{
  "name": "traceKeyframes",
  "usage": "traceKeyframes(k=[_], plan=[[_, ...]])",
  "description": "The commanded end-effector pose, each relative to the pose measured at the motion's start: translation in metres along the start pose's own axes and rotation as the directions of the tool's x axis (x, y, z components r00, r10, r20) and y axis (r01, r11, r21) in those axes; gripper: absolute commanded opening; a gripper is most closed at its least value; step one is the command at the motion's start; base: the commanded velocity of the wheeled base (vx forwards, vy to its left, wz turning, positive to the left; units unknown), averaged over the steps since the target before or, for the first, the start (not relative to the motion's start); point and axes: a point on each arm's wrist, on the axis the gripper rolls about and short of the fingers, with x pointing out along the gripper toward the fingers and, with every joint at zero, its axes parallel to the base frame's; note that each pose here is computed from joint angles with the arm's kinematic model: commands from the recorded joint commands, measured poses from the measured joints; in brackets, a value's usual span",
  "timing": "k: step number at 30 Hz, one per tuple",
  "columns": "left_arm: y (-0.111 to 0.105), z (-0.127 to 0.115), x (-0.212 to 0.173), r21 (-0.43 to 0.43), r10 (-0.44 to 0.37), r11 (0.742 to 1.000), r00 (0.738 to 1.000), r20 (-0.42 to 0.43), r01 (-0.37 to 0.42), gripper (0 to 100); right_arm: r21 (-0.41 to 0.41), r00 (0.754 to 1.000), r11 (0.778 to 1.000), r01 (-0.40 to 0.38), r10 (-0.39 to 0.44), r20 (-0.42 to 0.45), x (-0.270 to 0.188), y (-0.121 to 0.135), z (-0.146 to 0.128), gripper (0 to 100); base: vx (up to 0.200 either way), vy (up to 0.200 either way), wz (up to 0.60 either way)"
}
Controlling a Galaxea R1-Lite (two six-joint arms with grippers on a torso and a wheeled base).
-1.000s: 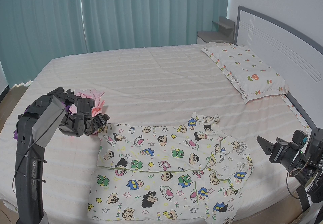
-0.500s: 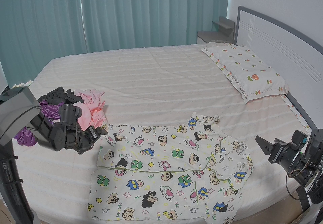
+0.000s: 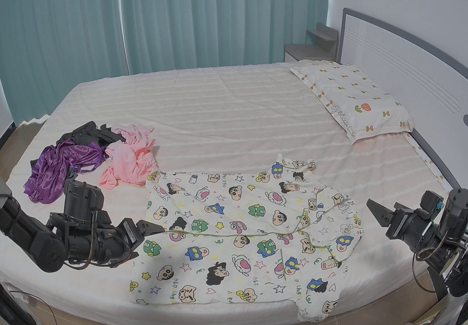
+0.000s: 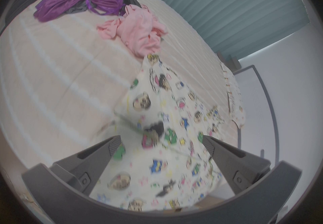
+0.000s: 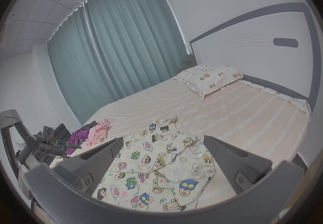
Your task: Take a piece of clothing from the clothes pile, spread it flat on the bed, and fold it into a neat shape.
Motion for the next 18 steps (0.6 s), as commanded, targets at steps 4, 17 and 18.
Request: traceKeyframes(k=[4, 17, 18], plan=[[0.009, -0.011, -0.008, -0.008, 0.018, 1.0, 1.0, -0.018, -0.018, 100, -0.007, 0.999, 1.0, 0.014, -0.014, -0.034, -0.002, -0.003, -0.006, 100, -0.2, 0.0, 0.0], [0.036, -0.019, 0.026, -0.001, 0.169, 0.986, 0.985, -0.021, -0.169, 100, -0.007, 0.994, 1.0, 0.006, -0.007, -0.113, -0.002, -0.001, -0.015, 100, -0.015, 0.0, 0.0], [0.039, -0.02, 0.03, 0.013, 0.18, 0.984, 0.983, -0.018, -0.18, 100, 0.001, 0.993, 1.0, 0.004, -0.004, -0.114, -0.002, -0.001, -0.015, 100, 0.0, 0.0, 0.0]])
